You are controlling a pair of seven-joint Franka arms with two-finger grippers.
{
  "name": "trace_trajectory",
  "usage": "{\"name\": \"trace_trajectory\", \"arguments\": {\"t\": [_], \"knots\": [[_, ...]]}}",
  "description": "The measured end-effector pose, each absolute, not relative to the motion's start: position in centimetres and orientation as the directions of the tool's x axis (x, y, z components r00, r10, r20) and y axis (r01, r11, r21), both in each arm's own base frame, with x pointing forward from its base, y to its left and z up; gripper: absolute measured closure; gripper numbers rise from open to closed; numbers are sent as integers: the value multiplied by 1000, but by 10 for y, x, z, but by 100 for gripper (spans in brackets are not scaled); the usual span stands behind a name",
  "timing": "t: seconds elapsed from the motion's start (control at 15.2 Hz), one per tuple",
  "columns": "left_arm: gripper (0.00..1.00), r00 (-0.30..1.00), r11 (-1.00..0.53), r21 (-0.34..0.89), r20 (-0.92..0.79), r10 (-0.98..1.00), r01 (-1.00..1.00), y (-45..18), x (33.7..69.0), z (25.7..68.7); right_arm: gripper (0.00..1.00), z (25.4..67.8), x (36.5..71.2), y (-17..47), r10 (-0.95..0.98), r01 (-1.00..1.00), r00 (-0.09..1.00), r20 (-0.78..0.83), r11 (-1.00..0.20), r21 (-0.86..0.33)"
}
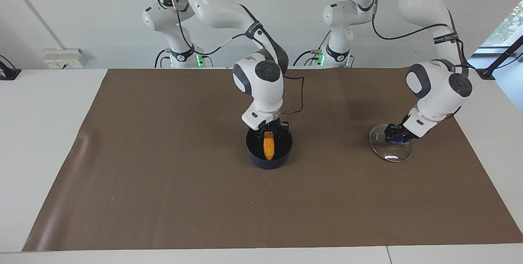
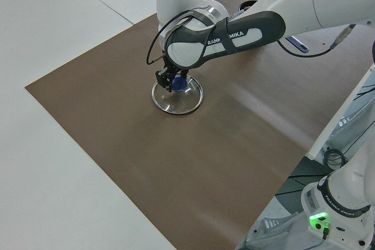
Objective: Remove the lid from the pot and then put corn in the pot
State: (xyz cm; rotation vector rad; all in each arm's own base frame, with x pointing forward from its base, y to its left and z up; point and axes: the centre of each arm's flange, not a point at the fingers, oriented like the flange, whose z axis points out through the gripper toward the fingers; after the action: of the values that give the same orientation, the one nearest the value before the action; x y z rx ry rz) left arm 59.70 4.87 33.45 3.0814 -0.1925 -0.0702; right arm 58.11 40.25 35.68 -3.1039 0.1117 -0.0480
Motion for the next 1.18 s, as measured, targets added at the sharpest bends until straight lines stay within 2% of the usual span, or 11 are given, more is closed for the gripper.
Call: {"name": "trace_trajectory", "arguments": {"t": [0.07,0.13,0.26,0.33,0.46,0.72,0.92,1.18], "knots": [[33,991,-990,56,-41,-130,-127,49,597,334,26,368,582,401,-73,-72,997,17,-997,-25],[28,989,-989,56,-40,-140,-138,49,597,334,16,384,585,397,-78,-78,997,9,-997,-14],[11,988,-987,54,-29,-154,-153,48,599,339,0,430,600,370,-104,-104,994,14,-994,-13],[0,987,-986,53,-19,-158,-157,46,602,346,0,457,609,345,-98,-98,995,19,-995,-17],[0,985,-984,53,-10,-171,-170,34,609,381,0,513,623,274,-53,-52,999,13,-999,-15],[0,995,-995,19,-10,-103,-102,3,608,496,0,588,623,116,3,2,1000,-14,-1000,-17],[0,994,-994,-6,-10,-107,-107,-11,580,558,0,600,607,29,3,1,998,-65,-1000,-23],[0,992,-994,-5,-72,-105,-105,-12,545,582,0,574,587,6,-9,-8,991,-134,-1000,6]]}}
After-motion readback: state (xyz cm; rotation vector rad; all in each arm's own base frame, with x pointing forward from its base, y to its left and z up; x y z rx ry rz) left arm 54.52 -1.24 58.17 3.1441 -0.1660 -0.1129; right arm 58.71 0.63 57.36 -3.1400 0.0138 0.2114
